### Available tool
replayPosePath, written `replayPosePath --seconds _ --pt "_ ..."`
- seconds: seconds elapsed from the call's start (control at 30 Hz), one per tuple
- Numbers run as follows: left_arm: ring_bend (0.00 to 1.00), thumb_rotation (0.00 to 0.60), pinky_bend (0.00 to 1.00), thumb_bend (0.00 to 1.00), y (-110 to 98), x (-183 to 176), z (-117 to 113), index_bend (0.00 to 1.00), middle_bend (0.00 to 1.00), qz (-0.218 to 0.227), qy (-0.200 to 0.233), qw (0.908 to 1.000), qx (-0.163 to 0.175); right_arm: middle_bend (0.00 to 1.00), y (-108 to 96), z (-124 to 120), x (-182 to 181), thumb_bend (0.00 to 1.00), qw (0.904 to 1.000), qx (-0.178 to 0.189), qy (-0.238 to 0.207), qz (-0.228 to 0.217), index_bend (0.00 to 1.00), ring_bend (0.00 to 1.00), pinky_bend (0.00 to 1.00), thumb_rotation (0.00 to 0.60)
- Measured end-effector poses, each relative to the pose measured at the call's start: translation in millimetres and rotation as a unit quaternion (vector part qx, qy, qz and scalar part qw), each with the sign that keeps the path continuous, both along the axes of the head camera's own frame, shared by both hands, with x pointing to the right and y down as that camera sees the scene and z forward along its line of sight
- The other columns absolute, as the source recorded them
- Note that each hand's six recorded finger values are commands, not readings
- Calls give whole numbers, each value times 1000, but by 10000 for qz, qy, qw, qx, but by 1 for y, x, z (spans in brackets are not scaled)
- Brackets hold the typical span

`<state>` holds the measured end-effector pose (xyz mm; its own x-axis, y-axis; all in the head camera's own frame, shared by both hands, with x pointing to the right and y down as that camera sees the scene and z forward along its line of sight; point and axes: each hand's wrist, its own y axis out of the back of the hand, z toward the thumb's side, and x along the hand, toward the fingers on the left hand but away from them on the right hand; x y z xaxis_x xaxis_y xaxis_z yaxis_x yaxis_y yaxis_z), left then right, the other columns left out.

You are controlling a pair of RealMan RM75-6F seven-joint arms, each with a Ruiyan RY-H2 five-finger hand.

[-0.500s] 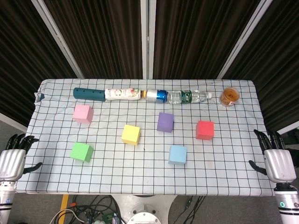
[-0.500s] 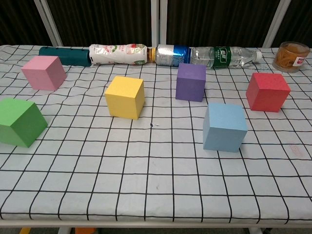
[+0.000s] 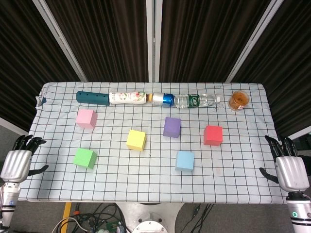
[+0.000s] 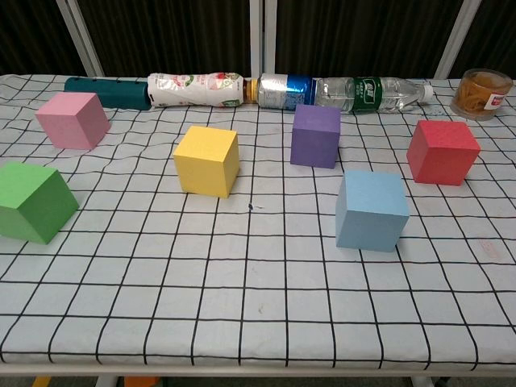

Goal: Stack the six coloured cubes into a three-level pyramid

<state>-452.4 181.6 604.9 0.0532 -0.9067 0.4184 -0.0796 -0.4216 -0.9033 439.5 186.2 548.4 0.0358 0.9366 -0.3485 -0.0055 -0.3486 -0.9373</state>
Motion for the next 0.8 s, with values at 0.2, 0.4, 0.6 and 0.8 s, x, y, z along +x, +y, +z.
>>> replayPosePath --seconds 0.2,0.4,0.6,0.8 --pt "101 600 91 39 -44 16 18 265 193 238 504 9980 -301 148 -1 1 -2 91 10000 -14 -15 -62 5 21 69 600" --pt "101 600 91 39 -103 38 42 265 193 555 637 9945 -615 148 -3 0 -5 91 9999 -11 -4 -103 5 21 69 600" --pt "101 600 91 41 -151 56 74 244 186 688 482 9921 -934 148 -3 -3 -5 91 10000 10 43 -77 5 21 69 600" --pt "101 600 92 41 -180 75 108 224 157 613 373 9895 -1253 148 -3 -4 -3 91 10000 5 76 -27 6 21 69 600"
